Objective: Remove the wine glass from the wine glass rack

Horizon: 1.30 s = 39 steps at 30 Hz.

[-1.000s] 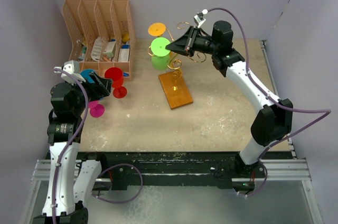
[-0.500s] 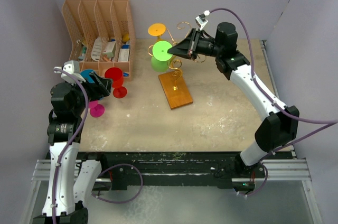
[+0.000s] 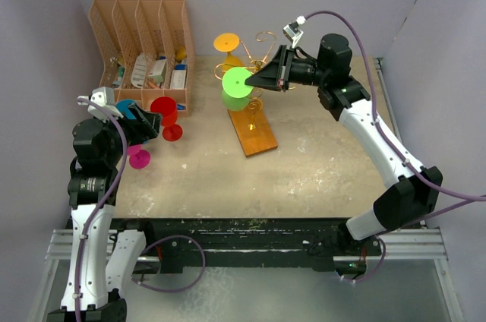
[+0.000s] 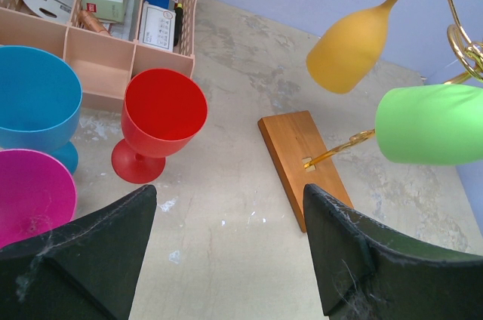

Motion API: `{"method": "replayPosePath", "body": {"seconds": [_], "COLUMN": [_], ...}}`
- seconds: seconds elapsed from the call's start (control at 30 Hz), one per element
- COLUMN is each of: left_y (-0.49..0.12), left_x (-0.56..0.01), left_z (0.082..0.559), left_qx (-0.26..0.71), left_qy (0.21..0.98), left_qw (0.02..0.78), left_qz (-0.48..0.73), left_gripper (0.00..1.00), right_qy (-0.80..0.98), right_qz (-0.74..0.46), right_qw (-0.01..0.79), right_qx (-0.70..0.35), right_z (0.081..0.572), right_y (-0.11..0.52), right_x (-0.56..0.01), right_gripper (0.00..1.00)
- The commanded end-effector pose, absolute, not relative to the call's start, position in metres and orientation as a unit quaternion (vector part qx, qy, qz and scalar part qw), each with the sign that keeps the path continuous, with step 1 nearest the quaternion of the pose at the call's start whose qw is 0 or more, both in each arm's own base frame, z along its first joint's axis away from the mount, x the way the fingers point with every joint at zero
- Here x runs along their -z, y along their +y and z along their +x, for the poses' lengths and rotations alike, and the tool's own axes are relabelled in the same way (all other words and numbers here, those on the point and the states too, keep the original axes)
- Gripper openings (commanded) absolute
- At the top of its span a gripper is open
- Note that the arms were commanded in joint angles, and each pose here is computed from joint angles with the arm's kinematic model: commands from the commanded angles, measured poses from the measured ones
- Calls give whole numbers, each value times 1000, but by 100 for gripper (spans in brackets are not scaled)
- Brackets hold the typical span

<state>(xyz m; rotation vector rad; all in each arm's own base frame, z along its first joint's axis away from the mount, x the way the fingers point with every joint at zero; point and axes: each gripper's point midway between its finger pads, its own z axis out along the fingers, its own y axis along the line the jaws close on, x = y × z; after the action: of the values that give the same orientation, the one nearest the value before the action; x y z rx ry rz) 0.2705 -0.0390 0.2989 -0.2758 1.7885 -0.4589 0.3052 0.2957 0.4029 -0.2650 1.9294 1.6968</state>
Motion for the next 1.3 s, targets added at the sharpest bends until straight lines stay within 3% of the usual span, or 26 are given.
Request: {"method": "replayPosePath", "body": {"seconds": [0.0, 0.43, 0.7, 1.0, 1.27], "left_y": [-42, -42, -42, -37, -36], "left_x": [-308, -307, -306, -306, -306], "left_z": [273, 273, 274, 273, 273], "left_qx": [204, 203, 204, 193, 196], "left_qy": [760, 761, 762, 762, 773], "left_qw": [608, 607, 605, 606, 586], "left_qz": [-108, -109, -109, -123, -145], "left_gripper": [82, 82, 82, 82, 84], "right_qy": [682, 678, 628, 658, 649], "right_qz": [-153, -175, -312, -423, -522], "right_qw": [312, 283, 272, 399, 507], "right_qx": [-643, -656, -660, -478, -222], "right_z": [278, 266, 201, 173, 143], "right_y": [288, 316, 352, 358, 360], "right_x": [-441, -432, -447, -418, -330], "right_gripper": [0, 0, 0, 0, 0]}}
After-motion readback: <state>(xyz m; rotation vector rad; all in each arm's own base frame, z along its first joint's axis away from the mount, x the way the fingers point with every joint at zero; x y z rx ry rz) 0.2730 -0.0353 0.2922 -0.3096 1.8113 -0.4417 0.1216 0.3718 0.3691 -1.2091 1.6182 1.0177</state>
